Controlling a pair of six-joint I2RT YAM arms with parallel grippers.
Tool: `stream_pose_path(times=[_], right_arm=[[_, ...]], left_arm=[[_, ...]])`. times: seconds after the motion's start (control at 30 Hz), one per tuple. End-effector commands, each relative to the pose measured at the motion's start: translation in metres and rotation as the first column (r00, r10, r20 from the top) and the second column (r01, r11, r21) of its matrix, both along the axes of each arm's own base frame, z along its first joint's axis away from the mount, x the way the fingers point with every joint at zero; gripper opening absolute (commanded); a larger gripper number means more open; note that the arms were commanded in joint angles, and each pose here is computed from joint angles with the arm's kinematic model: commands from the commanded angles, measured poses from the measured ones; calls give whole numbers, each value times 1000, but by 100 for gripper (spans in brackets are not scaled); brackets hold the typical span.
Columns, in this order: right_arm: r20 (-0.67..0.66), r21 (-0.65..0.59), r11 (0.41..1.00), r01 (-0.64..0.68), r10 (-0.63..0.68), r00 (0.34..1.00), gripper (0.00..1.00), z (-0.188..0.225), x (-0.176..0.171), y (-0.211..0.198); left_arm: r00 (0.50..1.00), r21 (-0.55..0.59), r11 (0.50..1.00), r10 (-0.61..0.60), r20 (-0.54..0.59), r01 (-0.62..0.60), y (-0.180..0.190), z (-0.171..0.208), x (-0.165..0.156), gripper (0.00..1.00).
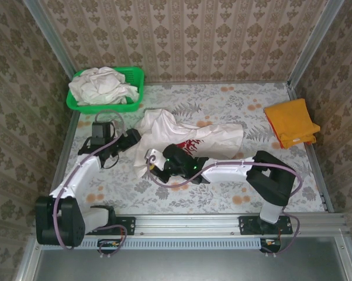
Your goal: Fold and stack the t-shirts
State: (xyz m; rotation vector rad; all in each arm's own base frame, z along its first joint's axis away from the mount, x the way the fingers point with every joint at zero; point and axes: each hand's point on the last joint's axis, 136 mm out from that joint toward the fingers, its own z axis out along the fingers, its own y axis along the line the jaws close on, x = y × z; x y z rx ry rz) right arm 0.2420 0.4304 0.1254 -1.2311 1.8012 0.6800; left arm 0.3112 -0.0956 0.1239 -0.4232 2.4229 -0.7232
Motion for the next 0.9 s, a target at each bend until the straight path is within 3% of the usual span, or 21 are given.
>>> stream_pose_path(times=[0.0, 0.27, 0.43, 0.67, 0.87], right_arm=[[-18, 65, 997, -39, 40, 999, 0, 20, -7, -4], [-4, 136, 990, -44, 45, 999, 0, 48, -9, -9], [-10, 142, 988, -61, 63, 998, 0, 51, -14, -11], [-4, 148, 988, -42, 43, 999, 0, 53, -10, -12], [4, 156, 987, -41, 41, 999, 0, 55, -9, -11]], left_arm=[[998, -107, 993, 36, -58, -42, -6, -15, -14, 99], [996, -264, 961, 80, -24, -84, -15, -15, -7, 98], [994, -328, 938, 105, -39, -112, -19, -15, 3, 84], [978, -286, 941, 144, -149, -182, -13, -41, -7, 80], [974, -382, 903, 135, -180, -195, -30, -46, -7, 75]])
